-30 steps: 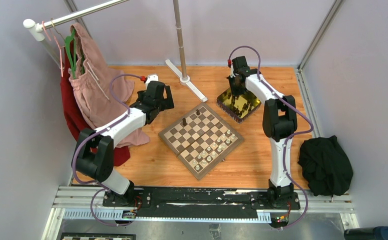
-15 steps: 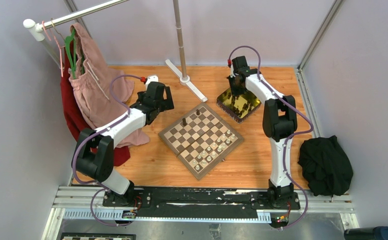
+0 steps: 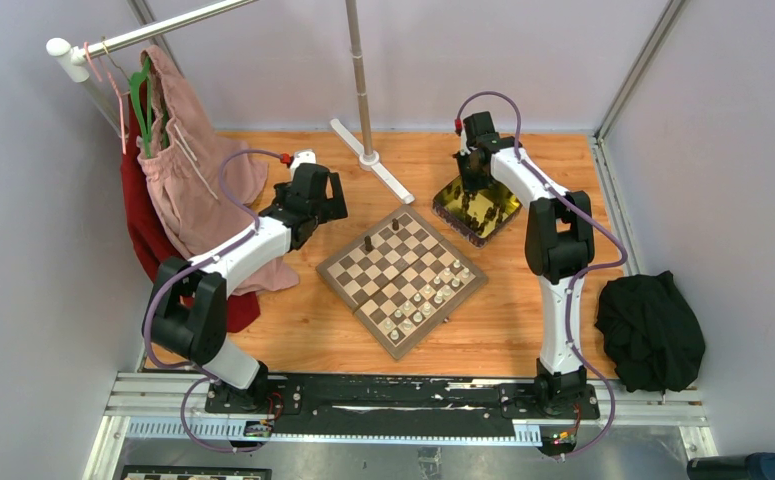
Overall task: Set up the chess pieces on the board
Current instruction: Pick up the chess piece from the storage box.
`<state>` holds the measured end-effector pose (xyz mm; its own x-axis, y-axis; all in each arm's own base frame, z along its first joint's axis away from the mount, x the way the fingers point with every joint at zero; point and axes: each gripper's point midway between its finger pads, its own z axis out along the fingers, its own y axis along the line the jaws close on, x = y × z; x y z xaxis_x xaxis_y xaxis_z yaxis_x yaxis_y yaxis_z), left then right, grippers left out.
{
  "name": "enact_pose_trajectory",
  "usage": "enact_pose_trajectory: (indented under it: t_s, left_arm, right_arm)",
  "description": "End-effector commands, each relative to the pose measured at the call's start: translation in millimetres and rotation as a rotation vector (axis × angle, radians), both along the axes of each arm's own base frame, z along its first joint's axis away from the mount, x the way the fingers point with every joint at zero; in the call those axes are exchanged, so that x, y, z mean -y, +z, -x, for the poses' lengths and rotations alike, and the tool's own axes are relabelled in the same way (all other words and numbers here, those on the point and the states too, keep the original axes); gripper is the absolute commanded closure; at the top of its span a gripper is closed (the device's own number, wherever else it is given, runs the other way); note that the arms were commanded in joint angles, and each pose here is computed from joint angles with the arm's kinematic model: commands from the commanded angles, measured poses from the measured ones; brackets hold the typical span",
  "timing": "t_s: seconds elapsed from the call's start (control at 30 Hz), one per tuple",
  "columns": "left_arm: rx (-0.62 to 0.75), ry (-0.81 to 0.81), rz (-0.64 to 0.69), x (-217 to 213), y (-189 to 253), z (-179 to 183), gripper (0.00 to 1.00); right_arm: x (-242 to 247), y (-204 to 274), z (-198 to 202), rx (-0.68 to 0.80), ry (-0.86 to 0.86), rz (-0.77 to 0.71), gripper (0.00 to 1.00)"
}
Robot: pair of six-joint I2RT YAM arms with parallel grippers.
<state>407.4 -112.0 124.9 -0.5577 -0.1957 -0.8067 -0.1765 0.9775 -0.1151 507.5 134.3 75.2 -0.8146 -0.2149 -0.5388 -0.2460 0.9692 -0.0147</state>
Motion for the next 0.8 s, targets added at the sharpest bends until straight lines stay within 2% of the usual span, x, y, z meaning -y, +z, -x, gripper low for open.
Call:
enact_pose_trajectory:
  t_s: [0.0, 0.33, 0.77]
  left_arm:
    - [0.026, 0.017, 0.011, -4, 9, 1, 0.0]
    - [0.027, 0.014, 0.001, -4, 11, 0, 0.0]
    - [0.021, 0.012, -0.007, -5, 7, -1, 0.0]
  right_arm:
    - [4, 38, -5, 0.063, 0.003, -0.021, 1.0]
    - [1, 46, -13, 0.094, -0.018, -0.046, 1.0]
    - [7, 33, -16, 0.065, -0.055, -0.076, 1.0]
